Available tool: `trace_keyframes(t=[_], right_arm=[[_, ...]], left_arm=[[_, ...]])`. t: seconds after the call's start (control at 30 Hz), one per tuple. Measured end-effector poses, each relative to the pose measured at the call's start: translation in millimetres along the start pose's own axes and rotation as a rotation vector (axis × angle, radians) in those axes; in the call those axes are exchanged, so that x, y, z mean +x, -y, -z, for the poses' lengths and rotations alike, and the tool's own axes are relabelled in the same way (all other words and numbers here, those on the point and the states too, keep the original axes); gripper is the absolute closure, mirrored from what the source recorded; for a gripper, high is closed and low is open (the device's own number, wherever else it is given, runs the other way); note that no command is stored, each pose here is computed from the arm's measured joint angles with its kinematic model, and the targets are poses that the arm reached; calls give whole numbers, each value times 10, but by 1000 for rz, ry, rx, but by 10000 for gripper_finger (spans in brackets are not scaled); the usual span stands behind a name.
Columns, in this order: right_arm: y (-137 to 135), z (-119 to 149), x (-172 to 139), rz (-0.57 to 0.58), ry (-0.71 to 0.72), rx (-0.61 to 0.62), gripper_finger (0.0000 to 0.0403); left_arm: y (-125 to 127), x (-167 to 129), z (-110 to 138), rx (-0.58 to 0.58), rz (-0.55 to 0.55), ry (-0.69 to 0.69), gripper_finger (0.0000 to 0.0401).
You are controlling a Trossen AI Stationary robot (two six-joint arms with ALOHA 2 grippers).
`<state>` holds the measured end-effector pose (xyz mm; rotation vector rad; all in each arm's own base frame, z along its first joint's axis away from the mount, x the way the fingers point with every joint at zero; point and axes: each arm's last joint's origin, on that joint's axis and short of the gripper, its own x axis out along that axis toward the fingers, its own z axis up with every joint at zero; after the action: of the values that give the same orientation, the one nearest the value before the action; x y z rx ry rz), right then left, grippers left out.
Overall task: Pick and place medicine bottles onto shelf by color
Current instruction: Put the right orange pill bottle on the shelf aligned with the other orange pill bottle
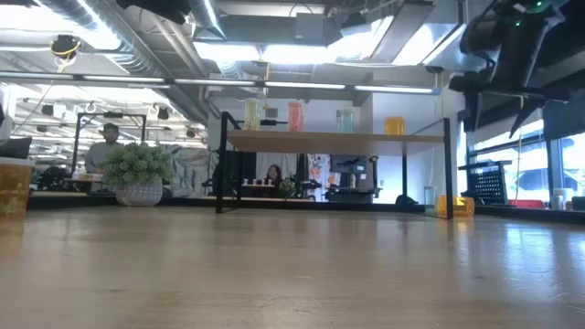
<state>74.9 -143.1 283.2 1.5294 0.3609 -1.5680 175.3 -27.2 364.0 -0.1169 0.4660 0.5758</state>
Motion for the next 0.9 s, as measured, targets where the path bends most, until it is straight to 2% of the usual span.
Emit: trace_keyframes(t=[0.33, 0.57, 0.9], right_arm=[[-19, 18, -9, -23, -1, -264, 107], [-27, 57, -11, -49, -41, -586, 107], [-51, 49, 24, -40, -41, -670, 107]], left_arm=[[-1, 0, 0, 0, -1, 0, 237], [-1, 0, 0, 0, -1, 0, 237], [0, 0, 0, 0, 0, 0, 237]])
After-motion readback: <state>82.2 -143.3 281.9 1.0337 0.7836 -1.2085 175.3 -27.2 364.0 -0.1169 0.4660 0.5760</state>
